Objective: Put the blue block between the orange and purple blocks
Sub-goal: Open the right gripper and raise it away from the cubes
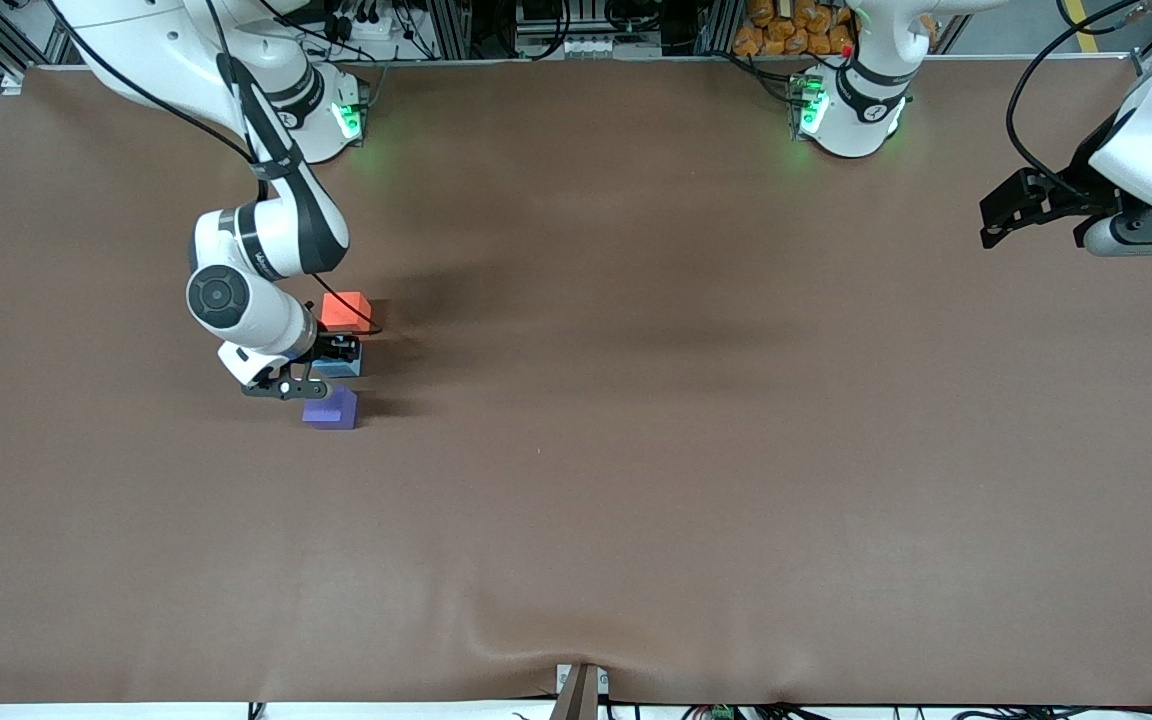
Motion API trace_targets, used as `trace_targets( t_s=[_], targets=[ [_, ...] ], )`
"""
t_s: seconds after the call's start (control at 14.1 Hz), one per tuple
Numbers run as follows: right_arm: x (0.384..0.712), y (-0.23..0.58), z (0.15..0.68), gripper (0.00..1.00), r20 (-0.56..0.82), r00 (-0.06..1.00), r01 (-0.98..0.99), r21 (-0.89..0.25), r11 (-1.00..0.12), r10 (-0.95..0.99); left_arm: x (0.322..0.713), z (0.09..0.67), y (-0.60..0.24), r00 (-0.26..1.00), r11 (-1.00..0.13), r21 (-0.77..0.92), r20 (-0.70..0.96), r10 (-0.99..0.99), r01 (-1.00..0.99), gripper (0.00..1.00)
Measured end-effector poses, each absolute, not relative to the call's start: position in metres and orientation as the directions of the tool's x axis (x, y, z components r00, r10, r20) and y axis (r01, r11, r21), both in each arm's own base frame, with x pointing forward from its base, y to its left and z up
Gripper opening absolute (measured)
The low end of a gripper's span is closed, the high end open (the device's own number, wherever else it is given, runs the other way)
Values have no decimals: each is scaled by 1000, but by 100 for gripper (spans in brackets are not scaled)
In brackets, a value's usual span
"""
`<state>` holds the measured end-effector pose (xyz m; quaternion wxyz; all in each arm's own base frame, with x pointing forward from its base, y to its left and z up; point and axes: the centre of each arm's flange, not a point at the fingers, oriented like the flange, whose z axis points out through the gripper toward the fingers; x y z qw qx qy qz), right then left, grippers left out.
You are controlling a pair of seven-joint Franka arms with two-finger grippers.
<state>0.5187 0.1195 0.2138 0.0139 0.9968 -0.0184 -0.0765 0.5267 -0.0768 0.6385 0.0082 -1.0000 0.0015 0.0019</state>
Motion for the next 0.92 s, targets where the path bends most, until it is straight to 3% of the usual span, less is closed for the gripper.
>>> trace_targets(
  t_s=[0.43, 0.57, 0.78, 0.92],
  targets=[
    [519, 120, 207, 53, -150, 988, -34, 30, -999, -39, 527, 638, -77, 1000, -1000, -16, -4, -4, -4, 100],
    [518, 120, 205, 68, -153, 987, -35, 31, -999, -39, 527, 638, -77, 1000, -1000, -16, -3, -4, -4, 100],
    [518, 120, 203, 99, -160, 986, -34, 33, -999, -39, 527, 639, -78, 1000, -1000, -16, 1, -4, -4, 100],
    [525, 122, 213, 100, -189, 981, -32, 38, -999, -39, 528, 639, -78, 1000, -1000, -15, 3, -4, -4, 100]
  ],
)
